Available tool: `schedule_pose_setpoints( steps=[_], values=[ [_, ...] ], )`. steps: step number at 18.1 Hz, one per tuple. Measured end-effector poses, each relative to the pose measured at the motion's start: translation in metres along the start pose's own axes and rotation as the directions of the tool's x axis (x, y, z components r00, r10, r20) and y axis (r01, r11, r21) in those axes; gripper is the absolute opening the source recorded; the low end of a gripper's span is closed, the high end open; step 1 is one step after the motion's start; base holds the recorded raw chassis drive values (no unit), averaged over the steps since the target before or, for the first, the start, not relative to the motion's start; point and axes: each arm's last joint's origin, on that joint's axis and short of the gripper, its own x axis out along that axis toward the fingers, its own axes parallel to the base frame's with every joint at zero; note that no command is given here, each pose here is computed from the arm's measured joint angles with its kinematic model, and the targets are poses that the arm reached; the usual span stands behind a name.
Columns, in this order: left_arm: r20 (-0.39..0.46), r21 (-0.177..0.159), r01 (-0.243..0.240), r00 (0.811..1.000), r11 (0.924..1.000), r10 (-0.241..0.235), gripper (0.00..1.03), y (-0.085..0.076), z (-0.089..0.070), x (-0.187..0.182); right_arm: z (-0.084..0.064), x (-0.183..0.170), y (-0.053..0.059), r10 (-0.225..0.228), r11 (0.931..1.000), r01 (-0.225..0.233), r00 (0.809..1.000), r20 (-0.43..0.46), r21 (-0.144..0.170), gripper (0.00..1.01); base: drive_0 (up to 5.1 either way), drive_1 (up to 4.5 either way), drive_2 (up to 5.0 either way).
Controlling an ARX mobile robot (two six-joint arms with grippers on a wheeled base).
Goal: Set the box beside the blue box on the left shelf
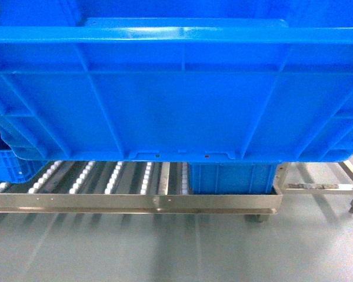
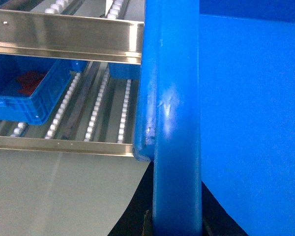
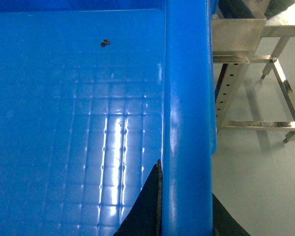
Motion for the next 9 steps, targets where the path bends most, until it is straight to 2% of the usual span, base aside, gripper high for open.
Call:
schedule_pose_setpoints(
  steps=[9],
  values=[
    [0.001,-0.001,0.0,1.0,1.0,0.0,0.06,0.0,0.0,0.0,0.0005,0.0,0.0001,0.001,1.0,-0.001,1.0,0.006,0.0,0.08,-5.0,2.47,2.5]
  ],
)
